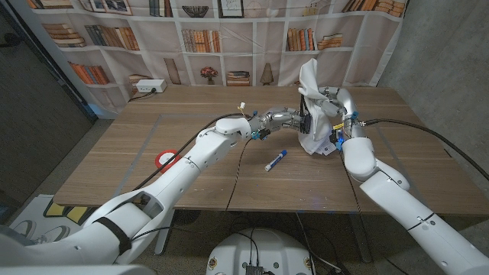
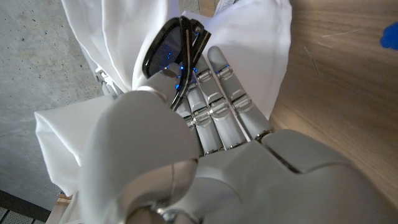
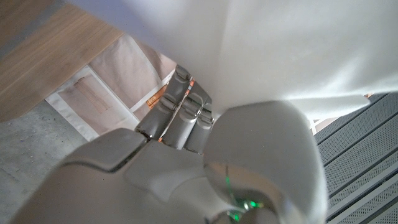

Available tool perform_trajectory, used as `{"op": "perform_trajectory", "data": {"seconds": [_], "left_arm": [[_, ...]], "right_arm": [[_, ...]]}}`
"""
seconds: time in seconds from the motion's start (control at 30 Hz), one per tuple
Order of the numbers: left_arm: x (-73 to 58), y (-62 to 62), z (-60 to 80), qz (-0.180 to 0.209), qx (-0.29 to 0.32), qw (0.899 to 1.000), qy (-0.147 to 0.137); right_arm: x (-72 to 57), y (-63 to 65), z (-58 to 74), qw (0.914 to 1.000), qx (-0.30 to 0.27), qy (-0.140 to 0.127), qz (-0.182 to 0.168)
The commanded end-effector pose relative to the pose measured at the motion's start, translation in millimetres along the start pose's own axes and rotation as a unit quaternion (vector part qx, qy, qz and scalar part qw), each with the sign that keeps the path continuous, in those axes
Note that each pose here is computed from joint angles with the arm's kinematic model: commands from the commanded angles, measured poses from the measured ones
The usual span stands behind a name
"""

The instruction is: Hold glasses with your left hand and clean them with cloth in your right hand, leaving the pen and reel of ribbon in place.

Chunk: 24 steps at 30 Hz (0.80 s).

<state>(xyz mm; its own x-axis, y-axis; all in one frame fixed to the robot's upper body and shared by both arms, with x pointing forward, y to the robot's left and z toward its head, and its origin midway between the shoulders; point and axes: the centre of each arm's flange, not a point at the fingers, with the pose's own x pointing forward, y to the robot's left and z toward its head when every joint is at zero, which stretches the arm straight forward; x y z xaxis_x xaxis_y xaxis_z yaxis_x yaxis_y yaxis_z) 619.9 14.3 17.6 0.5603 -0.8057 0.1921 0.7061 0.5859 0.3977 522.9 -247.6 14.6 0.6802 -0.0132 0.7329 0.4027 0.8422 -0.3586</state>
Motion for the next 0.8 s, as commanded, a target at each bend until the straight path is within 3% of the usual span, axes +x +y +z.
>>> {"op": "perform_trajectory", "data": {"seconds": [0.03,0.43,0.6,0.8], "left_arm": [[-6.9,4.8,2.8,0.011,0.004,1.0,-0.004],[-14.6,21.4,27.2,0.035,0.022,0.998,-0.04],[-12.9,24.9,29.4,0.035,0.02,0.998,-0.046],[-4.6,21.4,23.4,0.019,0.015,0.999,-0.036]], "right_arm": [[7.7,2.1,0.8,1.0,0.001,0.003,0.003],[-21.8,2.9,1.3,0.9998,-0.001,0.016,-0.01],[-32.3,5.6,3.3,0.9997,-0.007,0.017,-0.015],[-32.9,6.3,4.8,0.9997,-0.008,0.017,-0.014]]}}
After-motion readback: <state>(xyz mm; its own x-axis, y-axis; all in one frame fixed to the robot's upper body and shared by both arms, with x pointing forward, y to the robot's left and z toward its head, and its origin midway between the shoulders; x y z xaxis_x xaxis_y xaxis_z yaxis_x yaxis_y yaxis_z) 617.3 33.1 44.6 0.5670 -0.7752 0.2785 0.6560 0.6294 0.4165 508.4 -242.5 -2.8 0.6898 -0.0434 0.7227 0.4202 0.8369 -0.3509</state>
